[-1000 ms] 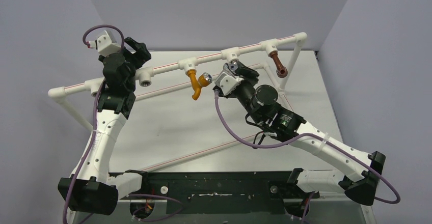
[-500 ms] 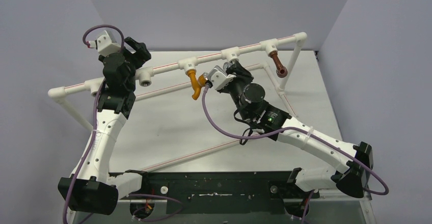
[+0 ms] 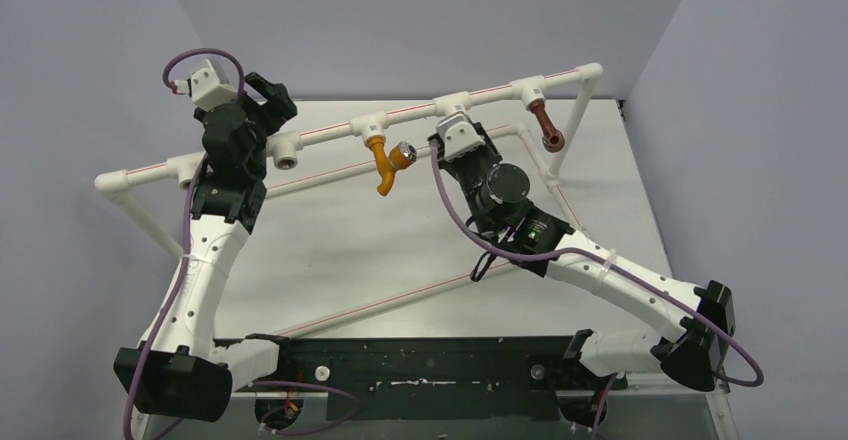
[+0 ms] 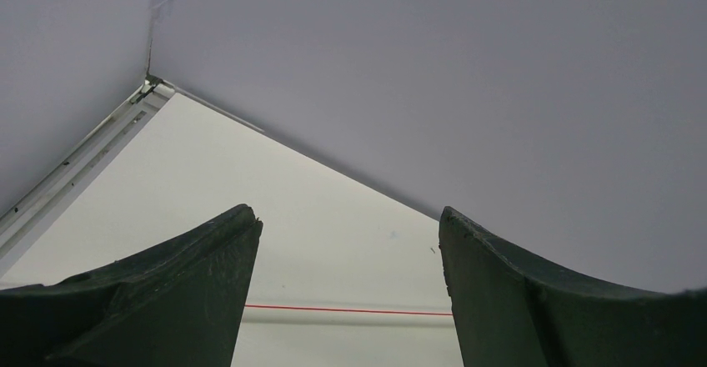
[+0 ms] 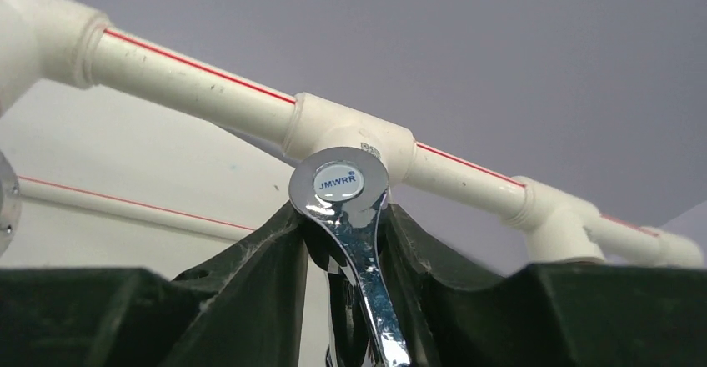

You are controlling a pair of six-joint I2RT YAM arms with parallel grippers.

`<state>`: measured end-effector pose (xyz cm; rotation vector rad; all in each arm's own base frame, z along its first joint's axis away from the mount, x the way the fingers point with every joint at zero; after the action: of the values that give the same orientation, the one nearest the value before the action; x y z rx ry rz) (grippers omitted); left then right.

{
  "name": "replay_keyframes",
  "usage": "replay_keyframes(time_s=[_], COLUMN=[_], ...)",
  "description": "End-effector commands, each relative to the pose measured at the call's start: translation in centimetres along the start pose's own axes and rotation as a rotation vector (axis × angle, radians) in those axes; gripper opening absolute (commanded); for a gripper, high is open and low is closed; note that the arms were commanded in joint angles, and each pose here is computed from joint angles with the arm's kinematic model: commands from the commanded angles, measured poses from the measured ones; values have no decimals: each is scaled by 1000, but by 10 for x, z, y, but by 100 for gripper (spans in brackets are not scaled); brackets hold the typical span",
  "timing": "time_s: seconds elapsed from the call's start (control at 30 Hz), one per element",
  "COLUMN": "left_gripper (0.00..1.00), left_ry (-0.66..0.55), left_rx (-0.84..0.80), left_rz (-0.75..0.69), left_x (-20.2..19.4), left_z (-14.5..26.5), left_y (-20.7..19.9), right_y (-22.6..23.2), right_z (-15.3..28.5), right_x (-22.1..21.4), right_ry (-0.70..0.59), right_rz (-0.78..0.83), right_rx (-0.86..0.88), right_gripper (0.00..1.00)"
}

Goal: Install the water faucets

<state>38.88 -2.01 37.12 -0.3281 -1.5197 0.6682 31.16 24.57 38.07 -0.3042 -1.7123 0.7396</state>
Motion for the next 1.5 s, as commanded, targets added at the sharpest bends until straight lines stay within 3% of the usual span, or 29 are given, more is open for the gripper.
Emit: replay_keyframes(time_s=[0.0, 0.33, 0.93, 1.23, 1.47], left_gripper=[76, 76, 76, 76, 76], left_ry=[311, 308, 308, 309, 309], left_rx=[213, 211, 205, 208, 212], left_rz=[-146, -145, -142, -142, -144], left_x=[-93, -91, -91, -91, -92], left_z=[8, 8, 9, 9, 9], left_y=[69, 69, 67, 68, 69], right_y=[-26, -33, -20, -6, 2], right_z=[0, 4, 16, 14, 12], right_x=[9, 0, -25, -24, -19], right_ry=[-51, -73, 16, 88, 125], right_rz=[-386, -948, -1760, -1973, -1988], right_rx=[-114, -208, -354, -330, -300], right_gripper=[0, 0, 0, 0, 0])
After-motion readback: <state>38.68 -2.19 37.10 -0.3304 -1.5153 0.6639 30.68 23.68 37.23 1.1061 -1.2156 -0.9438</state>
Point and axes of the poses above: each gripper's point midway between its finger pads, its own z axis back along the fingers, its own y axis along the line the jaws close on, x = y × z, the point moved 2 cm from there along z, back along the fingers, and after that the axes turned 8 degrees about z, right-handed, at the moved point
